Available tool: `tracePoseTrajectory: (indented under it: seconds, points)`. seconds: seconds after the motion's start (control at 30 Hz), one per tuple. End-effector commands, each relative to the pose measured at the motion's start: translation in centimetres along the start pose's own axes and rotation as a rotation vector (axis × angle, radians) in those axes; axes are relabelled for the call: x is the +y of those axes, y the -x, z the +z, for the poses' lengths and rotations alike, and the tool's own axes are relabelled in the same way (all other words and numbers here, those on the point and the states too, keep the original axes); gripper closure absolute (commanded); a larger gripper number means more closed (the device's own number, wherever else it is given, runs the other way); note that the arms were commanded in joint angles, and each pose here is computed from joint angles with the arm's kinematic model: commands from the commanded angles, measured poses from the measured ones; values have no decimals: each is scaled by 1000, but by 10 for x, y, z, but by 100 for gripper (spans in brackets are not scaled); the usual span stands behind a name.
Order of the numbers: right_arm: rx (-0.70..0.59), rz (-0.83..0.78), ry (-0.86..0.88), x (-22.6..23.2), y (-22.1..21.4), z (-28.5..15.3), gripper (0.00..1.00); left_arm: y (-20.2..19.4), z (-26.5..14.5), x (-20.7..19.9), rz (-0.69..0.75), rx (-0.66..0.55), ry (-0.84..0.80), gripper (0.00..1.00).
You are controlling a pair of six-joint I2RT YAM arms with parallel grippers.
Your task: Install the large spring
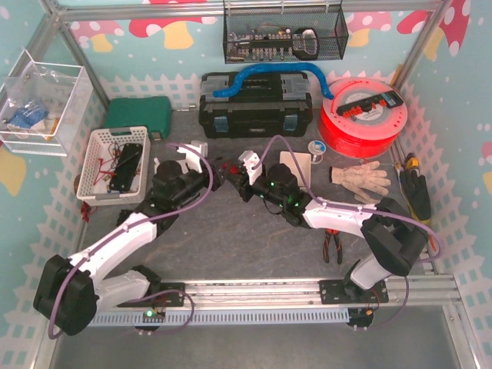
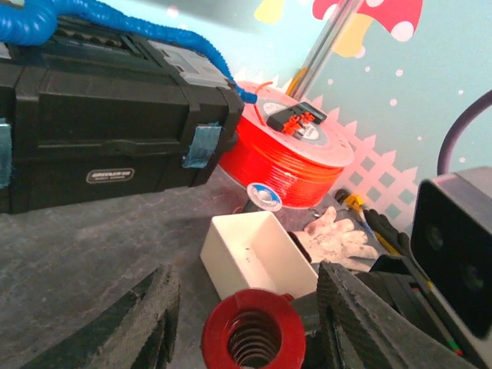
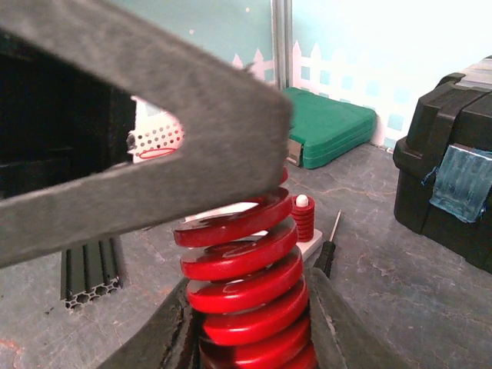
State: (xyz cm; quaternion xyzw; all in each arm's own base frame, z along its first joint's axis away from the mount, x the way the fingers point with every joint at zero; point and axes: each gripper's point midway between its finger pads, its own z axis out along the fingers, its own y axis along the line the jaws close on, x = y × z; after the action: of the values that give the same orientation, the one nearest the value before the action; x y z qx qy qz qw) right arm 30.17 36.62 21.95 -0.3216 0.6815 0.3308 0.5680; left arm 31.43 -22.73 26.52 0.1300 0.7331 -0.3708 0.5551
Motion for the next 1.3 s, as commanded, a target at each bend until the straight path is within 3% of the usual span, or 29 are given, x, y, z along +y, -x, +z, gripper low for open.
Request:
tracePoseTrajectory:
  seconds: [0.0,0.4,0.57,1.27]
  points:
    - [-41,-34,20,6,8,-1,100,-3,7,-7,-31,76,-20,51]
    - [-52,-112,-5,2,6,-7,100,-16,7,-4,-94,259,40,56]
    - [-51,-138,-7,2,4,-9,100,-15,4,-2,-103,312,66,45]
    - [-81,-145,-28,0,5,-11,100,-31,6,-6,-186,415,-38,47]
